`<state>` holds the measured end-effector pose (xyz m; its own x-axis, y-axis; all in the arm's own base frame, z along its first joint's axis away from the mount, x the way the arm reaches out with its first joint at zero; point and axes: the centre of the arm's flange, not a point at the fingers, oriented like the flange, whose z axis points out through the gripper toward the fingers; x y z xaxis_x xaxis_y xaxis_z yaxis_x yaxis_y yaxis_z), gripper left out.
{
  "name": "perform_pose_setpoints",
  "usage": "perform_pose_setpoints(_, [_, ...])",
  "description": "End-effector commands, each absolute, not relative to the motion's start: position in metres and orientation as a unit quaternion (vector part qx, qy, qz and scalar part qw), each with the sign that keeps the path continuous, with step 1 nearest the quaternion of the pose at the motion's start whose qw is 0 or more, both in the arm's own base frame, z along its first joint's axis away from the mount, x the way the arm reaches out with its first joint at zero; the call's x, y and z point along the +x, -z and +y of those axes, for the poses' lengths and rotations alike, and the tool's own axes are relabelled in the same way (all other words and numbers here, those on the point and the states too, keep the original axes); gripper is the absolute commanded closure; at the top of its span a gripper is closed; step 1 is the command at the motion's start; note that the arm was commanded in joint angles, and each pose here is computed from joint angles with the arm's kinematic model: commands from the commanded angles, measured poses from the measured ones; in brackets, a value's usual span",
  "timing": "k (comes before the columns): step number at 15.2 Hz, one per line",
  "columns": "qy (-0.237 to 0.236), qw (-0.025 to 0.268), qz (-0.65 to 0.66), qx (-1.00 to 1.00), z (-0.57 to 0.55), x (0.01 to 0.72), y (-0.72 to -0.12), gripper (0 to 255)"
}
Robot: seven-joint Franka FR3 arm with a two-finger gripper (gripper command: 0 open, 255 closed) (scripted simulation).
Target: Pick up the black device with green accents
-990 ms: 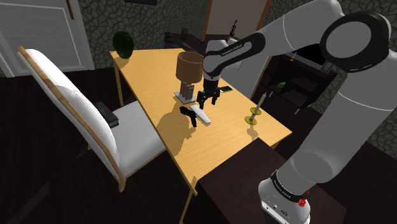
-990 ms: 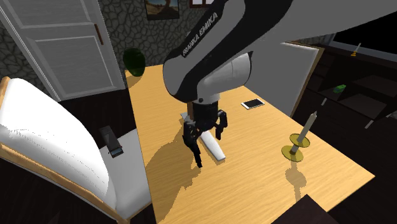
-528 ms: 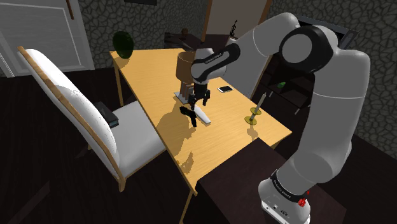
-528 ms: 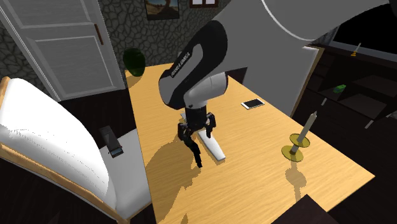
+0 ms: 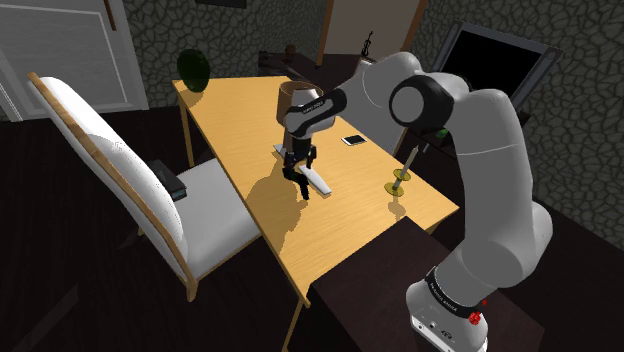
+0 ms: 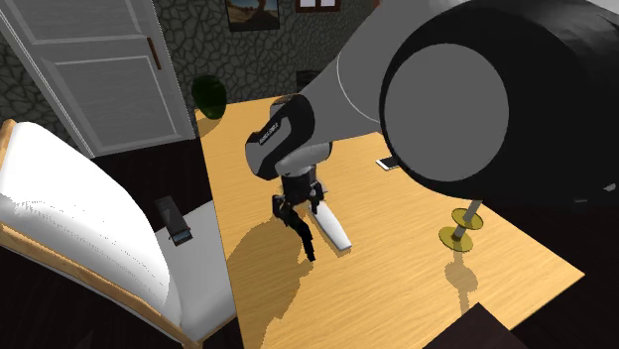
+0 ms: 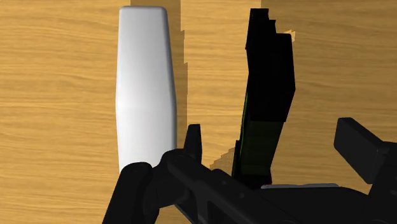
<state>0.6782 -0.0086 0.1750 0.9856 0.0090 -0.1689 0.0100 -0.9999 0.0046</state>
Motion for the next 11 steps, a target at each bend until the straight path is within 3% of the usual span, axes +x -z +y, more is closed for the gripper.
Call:
perform_pose_setpoints(1, [0.084,0.004,0.004,0.996,-0.008,0.69,-0.162,0])
perform_pose_setpoints(10, [0.084,0.004,0.004,0.996,-0.008,0.69,-0.122,0])
perform_pose_setpoints(11, [0.084,0.004,0.004,0.996,-0.007,0.69,-0.122,255])
